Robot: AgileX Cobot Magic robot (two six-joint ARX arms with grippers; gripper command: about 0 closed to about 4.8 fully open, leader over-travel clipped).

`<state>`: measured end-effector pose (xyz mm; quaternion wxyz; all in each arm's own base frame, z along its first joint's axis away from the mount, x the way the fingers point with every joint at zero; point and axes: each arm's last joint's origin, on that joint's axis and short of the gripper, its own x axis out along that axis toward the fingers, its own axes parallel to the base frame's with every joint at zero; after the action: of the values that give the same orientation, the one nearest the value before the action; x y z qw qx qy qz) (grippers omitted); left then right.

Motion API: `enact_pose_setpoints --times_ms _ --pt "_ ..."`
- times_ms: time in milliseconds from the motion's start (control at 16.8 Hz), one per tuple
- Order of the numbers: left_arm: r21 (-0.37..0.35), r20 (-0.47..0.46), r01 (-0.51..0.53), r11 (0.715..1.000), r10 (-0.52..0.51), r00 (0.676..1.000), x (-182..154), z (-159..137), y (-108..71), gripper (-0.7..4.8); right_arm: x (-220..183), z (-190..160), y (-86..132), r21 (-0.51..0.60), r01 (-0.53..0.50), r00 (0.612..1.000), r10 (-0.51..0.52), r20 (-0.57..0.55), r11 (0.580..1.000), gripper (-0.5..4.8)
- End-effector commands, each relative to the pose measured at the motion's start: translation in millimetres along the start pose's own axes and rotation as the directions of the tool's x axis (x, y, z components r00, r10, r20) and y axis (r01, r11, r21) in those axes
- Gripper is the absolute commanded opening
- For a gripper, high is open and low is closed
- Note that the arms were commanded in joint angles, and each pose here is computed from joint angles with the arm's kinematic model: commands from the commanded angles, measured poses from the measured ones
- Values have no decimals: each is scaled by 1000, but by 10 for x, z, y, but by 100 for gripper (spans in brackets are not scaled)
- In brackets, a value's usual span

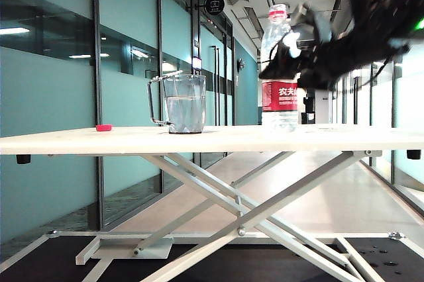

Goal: Pick up the mineral water bottle on the table and pour water into the mug until it's half full.

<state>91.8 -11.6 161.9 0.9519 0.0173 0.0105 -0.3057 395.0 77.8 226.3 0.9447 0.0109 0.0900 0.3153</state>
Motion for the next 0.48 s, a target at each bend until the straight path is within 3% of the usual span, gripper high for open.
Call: enact_pose_setpoints --times_ms 59,178,416,476 --pt "3 2 6 1000 -6 1000 -1 8 -2 -5 -157 8 84 17 -12 995 13 -99 1000 479" --pt "2 2 6 1000 -6 1000 -1 7 -2 -5 -380 28 201 7 -19 987 20 -157 1000 479" --pt "1 1 2 1000 -2 1000 -1 7 -1 -5 -893 175 450 -7 51 992 -52 -112 999 479" --pt "1 1 -4 1000 4 1000 -1 7 1 -5 -1075 191 547 2 73 991 -72 -114 997 458"
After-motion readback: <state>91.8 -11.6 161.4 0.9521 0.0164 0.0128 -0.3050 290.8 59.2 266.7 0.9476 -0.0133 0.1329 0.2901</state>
